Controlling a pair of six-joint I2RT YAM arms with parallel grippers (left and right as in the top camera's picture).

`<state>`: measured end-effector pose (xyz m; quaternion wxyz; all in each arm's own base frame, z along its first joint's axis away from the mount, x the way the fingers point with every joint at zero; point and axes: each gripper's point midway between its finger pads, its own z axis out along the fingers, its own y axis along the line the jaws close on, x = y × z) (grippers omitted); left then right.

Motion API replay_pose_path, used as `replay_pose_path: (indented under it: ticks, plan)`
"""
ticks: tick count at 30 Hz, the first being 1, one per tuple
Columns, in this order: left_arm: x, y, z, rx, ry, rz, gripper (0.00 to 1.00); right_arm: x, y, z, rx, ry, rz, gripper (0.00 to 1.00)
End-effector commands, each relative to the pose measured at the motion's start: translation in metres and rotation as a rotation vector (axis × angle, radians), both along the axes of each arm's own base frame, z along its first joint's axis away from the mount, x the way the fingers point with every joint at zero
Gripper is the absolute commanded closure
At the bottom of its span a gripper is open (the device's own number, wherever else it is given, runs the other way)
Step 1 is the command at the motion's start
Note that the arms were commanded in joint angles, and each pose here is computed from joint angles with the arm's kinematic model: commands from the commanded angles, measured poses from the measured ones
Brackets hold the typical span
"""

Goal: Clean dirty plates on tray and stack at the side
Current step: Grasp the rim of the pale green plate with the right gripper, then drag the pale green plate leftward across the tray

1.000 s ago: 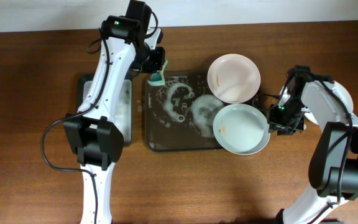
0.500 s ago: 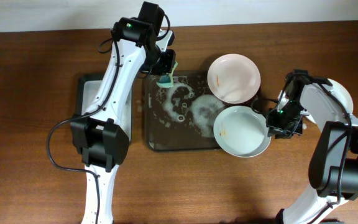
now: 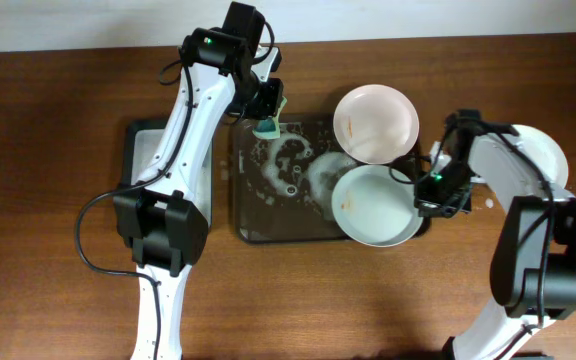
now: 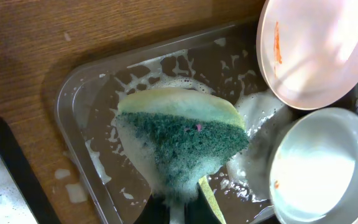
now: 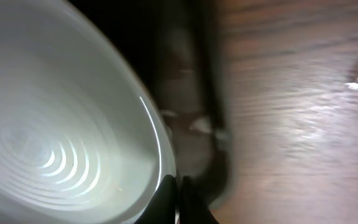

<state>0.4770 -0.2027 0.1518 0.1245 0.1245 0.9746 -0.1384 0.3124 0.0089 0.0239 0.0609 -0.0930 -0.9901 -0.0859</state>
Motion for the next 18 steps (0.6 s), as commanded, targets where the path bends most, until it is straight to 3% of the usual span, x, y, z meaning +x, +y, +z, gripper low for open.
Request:
replay_pose_path:
  ticks: [1,18]
  plan:
    - [0.002,0.002,0.011,-0.005,-0.026,0.013,0.99,0.001,0.022,0.001,0.003,-0.011,0.015,0.96]
    - [0.0,0.003,0.01,-0.002,-0.016,0.013,0.99,0.035,0.119,0.002,0.006,-0.188,-0.013,0.96]
